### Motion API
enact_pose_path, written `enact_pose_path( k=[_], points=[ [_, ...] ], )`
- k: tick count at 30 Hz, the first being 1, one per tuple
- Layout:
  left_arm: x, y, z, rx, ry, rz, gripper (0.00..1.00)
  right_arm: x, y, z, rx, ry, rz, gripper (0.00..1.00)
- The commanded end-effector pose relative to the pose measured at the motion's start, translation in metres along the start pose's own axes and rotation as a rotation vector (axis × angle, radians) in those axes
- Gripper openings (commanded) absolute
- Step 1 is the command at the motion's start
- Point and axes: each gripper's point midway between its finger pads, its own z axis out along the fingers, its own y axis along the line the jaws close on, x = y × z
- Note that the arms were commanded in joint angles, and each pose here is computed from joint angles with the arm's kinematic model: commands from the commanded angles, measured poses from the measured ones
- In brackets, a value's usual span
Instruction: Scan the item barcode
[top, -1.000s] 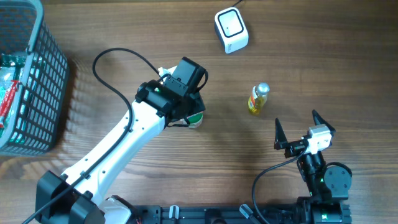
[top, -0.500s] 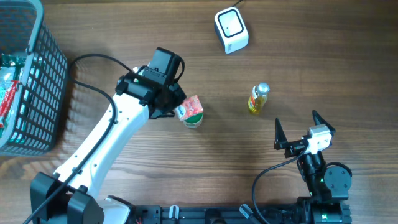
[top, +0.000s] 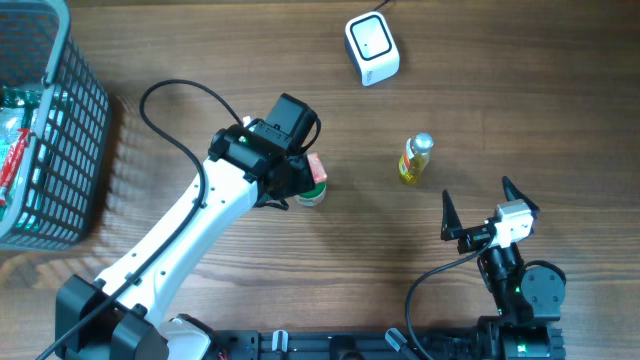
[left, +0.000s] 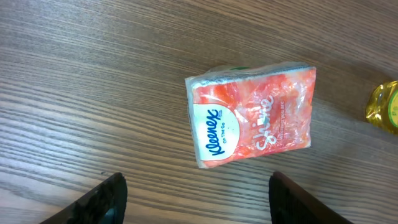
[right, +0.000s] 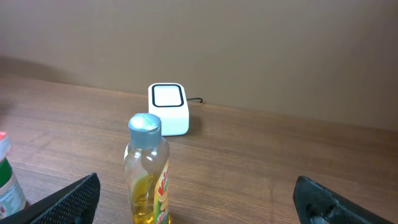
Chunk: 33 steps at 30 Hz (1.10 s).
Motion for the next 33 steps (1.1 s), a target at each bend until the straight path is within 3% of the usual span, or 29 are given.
enact_pose_path(
  k=[1, 5, 8, 14, 17, 19, 21, 25, 27, 31, 33],
  points=[
    [0.009, -0.006, 0.004, 0.019, 0.043, 0.042, 0.66, -0.001, -0.003, 0.0, 0.015, -0.004, -0.002, 1.0],
    [0.018, -0.016, 0.003, 0.072, 0.084, 0.047, 0.66, -0.001, -0.003, 0.0, 0.015, -0.005, -0.002, 1.0],
    [0.016, -0.029, 0.003, 0.117, 0.071, 0.033, 0.61, -0.001, -0.003, 0.0, 0.015, -0.004, -0.002, 1.0],
    [0.009, -0.036, 0.002, 0.141, 0.043, -0.028, 0.69, -0.001, -0.003, 0.0, 0.015, -0.004, -0.002, 1.0],
    [0.006, -0.042, 0.001, 0.162, 0.031, -0.102, 0.6, -0.001, -0.003, 0.0, 0.015, -0.005, -0.002, 1.0],
    [0.004, -0.052, 0.0, 0.191, 0.012, -0.086, 0.43, -0.001, -0.003, 0.0, 0.015, -0.004, -0.002, 1.0],
    [0.003, -0.057, -0.001, 0.191, -0.016, -0.066, 0.4, -0.001, -0.003, 0.0, 0.015, -0.005, -0.002, 1.0],
    [-0.004, -0.05, -0.001, 0.104, -0.125, -0.005, 0.63, -0.001, -0.003, 0.0, 0.015, -0.004, -0.002, 1.0],
    [-0.01, -0.042, -0.002, 0.048, -0.178, 0.054, 0.62, -0.001, -0.003, 0.0, 0.015, -0.004, -0.002, 1.0],
    [-0.004, -0.041, -0.001, 0.047, -0.148, 0.059, 0.37, -0.001, -0.003, 0.0, 0.015, -0.004, -0.002, 1.0],
    [0.013, -0.053, 0.0, 0.123, -0.054, 0.068, 0.3, -0.001, -0.003, 0.0, 0.015, -0.004, -0.002, 1.0]
  ],
)
